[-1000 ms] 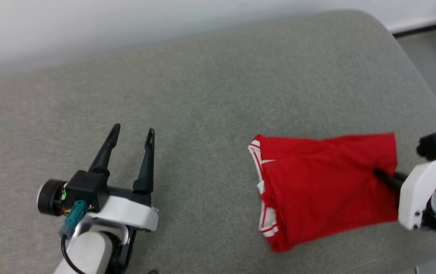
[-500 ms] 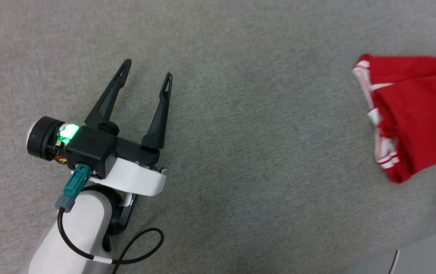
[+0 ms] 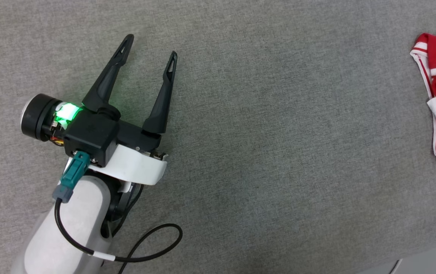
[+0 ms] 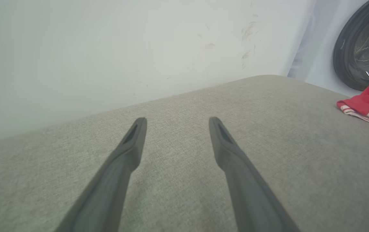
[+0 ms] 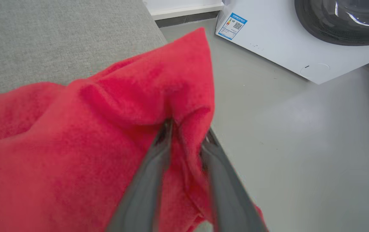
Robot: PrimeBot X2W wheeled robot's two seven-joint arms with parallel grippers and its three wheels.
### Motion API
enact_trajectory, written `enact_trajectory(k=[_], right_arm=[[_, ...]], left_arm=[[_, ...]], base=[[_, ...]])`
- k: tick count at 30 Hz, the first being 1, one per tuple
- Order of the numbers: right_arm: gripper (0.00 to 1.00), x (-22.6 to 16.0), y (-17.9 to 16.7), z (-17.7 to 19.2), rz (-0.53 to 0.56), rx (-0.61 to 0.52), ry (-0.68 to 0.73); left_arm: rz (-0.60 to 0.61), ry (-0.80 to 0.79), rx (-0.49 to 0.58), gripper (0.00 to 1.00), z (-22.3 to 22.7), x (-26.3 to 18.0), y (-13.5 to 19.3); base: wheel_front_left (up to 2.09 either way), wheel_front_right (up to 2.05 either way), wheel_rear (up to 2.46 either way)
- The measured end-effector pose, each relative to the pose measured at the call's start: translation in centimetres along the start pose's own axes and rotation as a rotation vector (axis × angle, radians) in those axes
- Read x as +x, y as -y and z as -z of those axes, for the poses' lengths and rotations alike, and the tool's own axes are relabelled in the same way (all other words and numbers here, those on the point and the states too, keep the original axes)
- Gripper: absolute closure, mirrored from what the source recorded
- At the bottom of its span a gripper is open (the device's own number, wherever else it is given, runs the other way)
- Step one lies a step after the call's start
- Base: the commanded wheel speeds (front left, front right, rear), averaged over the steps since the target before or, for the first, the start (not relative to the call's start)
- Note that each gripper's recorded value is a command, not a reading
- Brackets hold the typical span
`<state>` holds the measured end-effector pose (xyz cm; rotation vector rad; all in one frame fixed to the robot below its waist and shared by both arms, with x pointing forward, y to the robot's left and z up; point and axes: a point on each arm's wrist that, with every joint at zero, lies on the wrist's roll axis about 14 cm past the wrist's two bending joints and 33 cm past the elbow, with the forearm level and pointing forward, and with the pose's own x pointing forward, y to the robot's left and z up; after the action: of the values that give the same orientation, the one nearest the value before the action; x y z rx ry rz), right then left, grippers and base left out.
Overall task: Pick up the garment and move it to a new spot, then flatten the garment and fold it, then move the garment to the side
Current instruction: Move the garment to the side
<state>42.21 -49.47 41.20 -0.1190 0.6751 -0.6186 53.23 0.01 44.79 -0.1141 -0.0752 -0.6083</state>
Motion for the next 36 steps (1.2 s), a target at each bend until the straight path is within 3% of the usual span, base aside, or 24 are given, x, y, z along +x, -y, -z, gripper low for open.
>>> enact_trajectory(k=[8, 15, 27, 36], right_arm=[[0.0, -1.0, 1.0, -3.1, 0.049, -0.023, 0.21], [0.0, -3.9, -0.9, -5.1, -0.009, -0.004, 0.397], [0.0, -11.3, -6.5, -3.3, -0.235, 0.127, 0.523], [0.0, -16.5, -11.6, -2.0, -0.426, 0.154, 0.558]], left_arm=[[-0.011, 0.013, 0.006, 0.0, -1.0, -0.5, 0.2], [-0.057, 0.013, -0.007, 0.0, -2.5, -2.3, 0.5], [-0.226, -0.011, -0.015, 0.0, -5.4, -8.6, -0.2], [-0.375, -0.019, 0.001, 0.0, -6.8, -14.1, -2.2]], base=[[0.0, 0.0, 0.0], [0.0, 0.0, 0.0], [0.0, 0.0, 0.0], [0.0, 0.0, 0.0]])
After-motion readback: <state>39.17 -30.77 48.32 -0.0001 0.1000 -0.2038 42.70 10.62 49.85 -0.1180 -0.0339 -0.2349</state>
